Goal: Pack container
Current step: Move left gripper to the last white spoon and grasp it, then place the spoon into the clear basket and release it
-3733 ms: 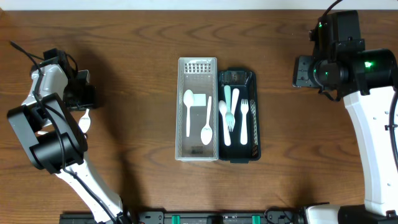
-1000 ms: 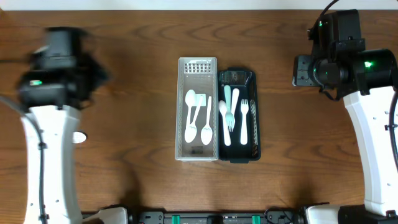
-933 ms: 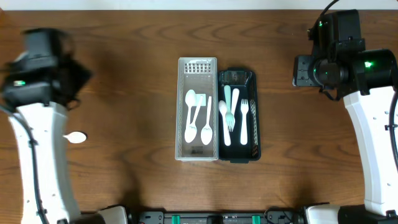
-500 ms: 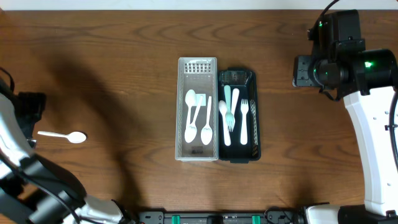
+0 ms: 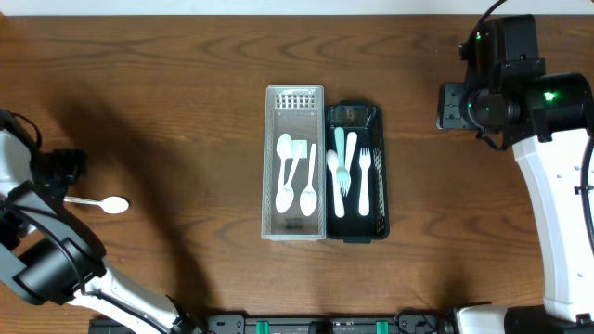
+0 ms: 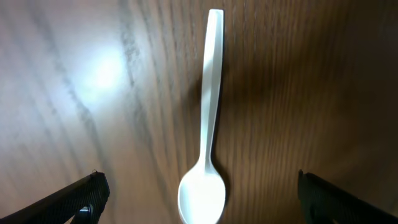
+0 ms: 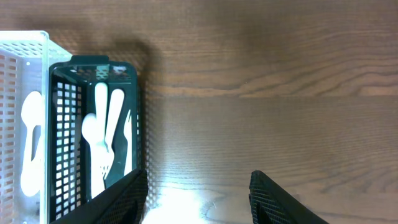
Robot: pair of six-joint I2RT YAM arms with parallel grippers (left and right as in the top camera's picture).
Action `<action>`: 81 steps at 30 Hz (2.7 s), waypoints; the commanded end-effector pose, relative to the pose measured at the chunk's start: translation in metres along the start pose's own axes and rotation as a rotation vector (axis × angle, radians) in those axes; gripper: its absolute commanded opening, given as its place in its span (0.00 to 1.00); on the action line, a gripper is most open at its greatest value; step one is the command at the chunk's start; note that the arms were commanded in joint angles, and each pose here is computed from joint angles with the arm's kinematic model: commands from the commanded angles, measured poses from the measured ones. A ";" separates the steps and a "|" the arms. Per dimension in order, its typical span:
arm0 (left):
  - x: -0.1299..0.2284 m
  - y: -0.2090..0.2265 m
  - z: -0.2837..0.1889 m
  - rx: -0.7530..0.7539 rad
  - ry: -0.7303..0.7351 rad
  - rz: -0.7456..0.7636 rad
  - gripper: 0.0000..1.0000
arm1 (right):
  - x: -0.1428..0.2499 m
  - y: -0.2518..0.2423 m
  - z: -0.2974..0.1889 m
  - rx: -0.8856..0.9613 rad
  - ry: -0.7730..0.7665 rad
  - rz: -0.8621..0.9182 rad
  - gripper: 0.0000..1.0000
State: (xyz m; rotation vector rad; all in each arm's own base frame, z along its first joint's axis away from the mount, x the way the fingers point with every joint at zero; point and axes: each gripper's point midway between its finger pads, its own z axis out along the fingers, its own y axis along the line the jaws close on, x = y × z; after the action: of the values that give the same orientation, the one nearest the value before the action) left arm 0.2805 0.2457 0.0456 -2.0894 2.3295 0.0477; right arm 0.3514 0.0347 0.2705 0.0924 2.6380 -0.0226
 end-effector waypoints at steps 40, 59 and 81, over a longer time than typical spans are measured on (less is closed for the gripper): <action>0.040 -0.007 0.070 0.034 0.041 0.167 0.20 | -0.001 -0.001 0.001 -0.001 -0.004 0.002 0.56; 0.085 -0.059 -0.063 0.255 -0.185 0.509 0.06 | -0.005 0.000 0.001 -0.004 -0.020 0.000 0.56; 0.438 -0.067 -0.135 0.539 -0.218 1.767 0.06 | -0.017 0.006 0.042 0.003 0.017 -0.004 0.56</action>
State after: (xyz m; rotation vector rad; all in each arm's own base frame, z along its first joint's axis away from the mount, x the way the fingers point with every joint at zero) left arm 0.2992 -0.1938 0.1818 0.3666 2.6348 -0.3347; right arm 0.3845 0.0397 0.2504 0.0925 2.6325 -0.0207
